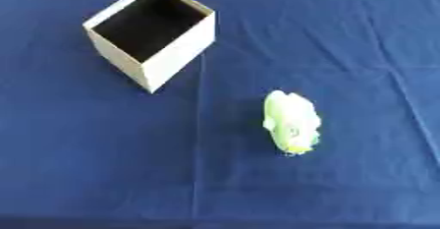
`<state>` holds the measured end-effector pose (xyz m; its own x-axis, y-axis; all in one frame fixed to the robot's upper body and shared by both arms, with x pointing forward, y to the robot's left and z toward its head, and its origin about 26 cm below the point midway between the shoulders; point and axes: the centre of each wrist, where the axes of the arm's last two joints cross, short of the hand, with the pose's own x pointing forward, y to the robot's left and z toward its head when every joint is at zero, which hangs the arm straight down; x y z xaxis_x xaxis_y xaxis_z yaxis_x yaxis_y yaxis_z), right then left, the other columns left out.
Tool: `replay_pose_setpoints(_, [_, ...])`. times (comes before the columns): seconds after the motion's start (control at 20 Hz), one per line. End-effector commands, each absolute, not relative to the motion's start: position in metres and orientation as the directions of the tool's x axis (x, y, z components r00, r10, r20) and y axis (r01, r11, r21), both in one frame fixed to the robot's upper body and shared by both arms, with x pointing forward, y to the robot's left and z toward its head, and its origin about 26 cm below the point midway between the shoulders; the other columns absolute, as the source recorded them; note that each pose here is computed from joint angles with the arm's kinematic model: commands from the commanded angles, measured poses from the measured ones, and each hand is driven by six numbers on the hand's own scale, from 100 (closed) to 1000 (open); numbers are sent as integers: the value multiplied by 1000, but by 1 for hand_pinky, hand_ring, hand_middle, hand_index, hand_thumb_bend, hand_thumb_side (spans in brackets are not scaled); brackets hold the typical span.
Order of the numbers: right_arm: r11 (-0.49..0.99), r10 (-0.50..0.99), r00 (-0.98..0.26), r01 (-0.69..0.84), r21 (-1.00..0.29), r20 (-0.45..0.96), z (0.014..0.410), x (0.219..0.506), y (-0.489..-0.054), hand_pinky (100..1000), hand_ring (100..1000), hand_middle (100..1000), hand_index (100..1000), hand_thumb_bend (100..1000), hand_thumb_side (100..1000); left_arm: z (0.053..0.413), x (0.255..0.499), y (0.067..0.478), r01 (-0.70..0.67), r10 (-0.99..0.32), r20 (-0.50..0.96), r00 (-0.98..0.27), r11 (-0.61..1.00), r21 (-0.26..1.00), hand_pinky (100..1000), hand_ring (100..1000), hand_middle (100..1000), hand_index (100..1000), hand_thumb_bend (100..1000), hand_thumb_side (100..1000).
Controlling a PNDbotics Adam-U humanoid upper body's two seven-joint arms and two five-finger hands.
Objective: Pick up objects on the table and place them in the box.
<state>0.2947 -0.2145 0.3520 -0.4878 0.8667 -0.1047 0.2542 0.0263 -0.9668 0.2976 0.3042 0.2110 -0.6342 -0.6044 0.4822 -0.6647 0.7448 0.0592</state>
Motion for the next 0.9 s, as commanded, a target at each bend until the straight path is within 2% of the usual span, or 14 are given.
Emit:
replay_pose_setpoints(0.05, [-71,862,-485,174,-982,-148,362,288,-215,887,975,931,939,100,1000,220,294,307,-672,-625,446,-640,737,69,496,615,730,871,395,717])
replay_pose_setpoints(0.35, [-132,849,-513,16,-991,-121,360,286,-199,911,983,941,977,100,1000,220,295,306,-666,-620,446,-645,743,70,496,615,730,871,393,716])
replay_pose_setpoints(0.6, [-115,856,-514,-91,-989,-52,356,287,-193,941,970,926,1000,100,864,221,295,305,-663,-617,445,-649,746,67,496,616,730,871,392,716])
replay_pose_setpoints(0.8, [-100,854,-519,-175,-980,6,350,288,-190,952,965,926,1000,100,821,221,295,304,-659,-613,445,-653,750,65,496,616,730,871,391,715])
replay_pose_setpoints(0.85, [-100,852,-523,-189,-977,14,349,288,-189,961,961,922,1000,100,771,221,295,304,-658,-612,445,-654,750,65,496,616,730,871,391,715])
replay_pose_setpoints(0.9, [-106,847,-531,-211,-972,23,346,288,-188,963,960,921,1000,100,761,221,295,304,-658,-612,445,-654,750,65,496,616,730,871,391,715])
